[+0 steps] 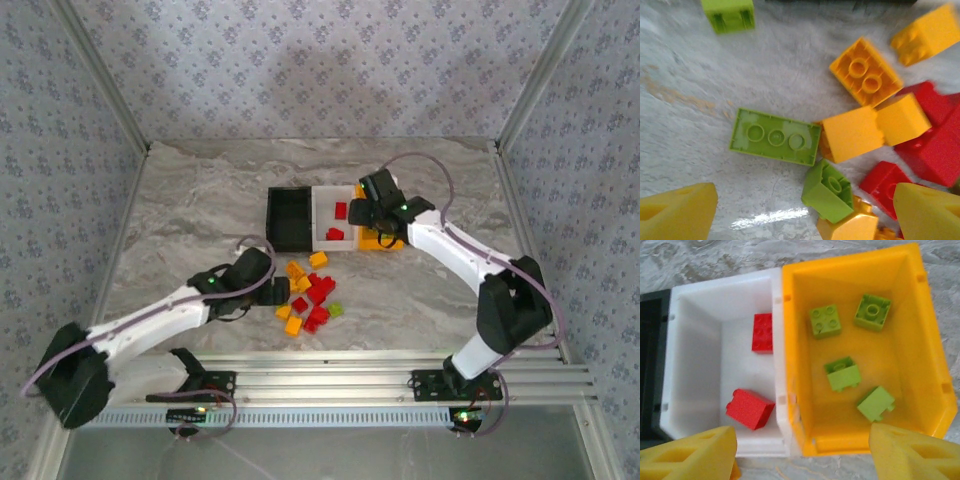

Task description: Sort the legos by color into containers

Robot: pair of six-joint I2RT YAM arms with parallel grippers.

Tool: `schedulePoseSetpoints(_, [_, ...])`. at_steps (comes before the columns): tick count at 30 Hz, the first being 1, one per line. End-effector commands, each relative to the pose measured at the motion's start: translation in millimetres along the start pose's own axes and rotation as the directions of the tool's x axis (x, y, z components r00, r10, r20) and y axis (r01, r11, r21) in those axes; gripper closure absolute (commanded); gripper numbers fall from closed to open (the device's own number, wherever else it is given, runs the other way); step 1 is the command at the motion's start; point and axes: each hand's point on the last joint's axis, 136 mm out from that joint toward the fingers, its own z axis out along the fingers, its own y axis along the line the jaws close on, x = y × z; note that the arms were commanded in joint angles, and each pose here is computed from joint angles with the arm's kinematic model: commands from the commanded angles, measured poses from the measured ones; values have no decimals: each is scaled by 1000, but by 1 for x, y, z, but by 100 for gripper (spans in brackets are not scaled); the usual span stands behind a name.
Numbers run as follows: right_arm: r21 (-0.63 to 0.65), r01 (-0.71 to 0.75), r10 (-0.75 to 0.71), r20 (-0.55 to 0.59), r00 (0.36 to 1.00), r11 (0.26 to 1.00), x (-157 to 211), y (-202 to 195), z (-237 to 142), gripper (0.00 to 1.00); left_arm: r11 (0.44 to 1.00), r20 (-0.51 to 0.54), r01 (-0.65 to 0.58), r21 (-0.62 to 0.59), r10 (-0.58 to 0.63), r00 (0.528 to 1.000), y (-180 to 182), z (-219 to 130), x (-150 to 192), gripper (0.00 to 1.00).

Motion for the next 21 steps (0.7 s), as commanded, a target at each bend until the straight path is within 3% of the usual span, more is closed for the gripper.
schedulePoseSetpoints(1, [6,-30,30,-29,999,1000,21,-12,-4,28,995,11,-77,64,77,997,-31,7,-19,12])
schedulePoseSetpoints(15, [17,-48,48,-22,999,999,35,-28,-18,27,992,-88,-122,9,122,989,-38,54,-10,31])
schedulePoseSetpoints(21, [18,-52,52,-5,999,998,31,-28,-22,27,993,-84,-118,-3,117,990,-34,54,-7,48])
